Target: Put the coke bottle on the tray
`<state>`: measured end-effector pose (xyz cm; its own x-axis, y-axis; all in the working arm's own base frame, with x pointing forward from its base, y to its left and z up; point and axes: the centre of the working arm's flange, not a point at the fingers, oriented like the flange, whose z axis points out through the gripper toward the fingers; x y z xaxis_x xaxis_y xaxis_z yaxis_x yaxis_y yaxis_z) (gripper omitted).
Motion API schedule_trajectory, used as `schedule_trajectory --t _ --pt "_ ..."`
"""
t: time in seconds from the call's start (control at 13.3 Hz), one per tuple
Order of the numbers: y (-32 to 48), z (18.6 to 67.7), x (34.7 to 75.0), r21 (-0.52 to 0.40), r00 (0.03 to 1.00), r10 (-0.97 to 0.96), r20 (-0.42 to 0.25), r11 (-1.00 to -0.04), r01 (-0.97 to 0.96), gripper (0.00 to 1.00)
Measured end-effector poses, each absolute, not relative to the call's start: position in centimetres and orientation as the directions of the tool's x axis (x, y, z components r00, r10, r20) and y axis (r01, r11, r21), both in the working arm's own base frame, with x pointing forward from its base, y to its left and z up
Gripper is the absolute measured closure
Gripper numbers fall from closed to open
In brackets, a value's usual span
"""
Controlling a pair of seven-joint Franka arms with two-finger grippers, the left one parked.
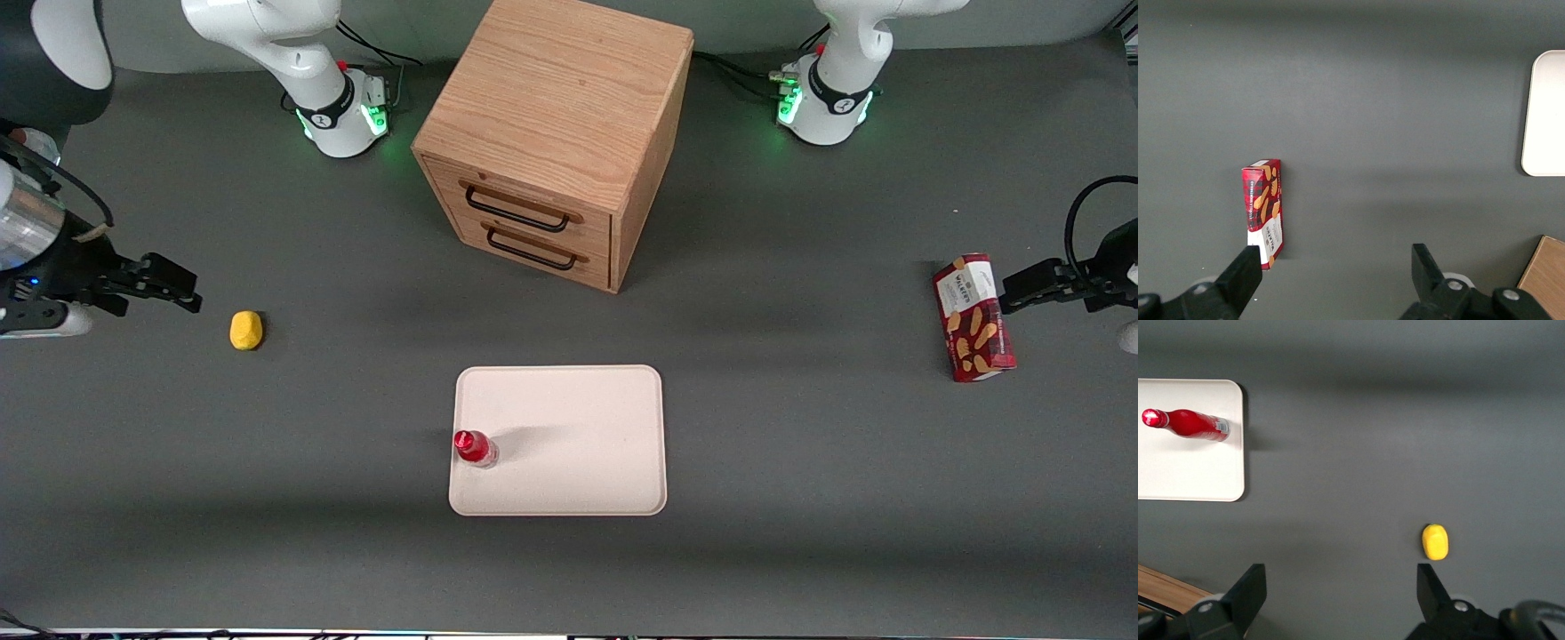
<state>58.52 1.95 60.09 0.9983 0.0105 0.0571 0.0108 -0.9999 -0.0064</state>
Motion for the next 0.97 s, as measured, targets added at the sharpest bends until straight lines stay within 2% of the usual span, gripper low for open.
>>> schedule_trajectory --t 0.22,0.97 --pt "0.5 62.1 58.2 -0.005 0.996 0.005 0.087 -1.000 0.006 0.00" --pt "0.2 62.7 58.1 -0.005 0.996 0.000 0.094 -1.000 0.001 0.00"
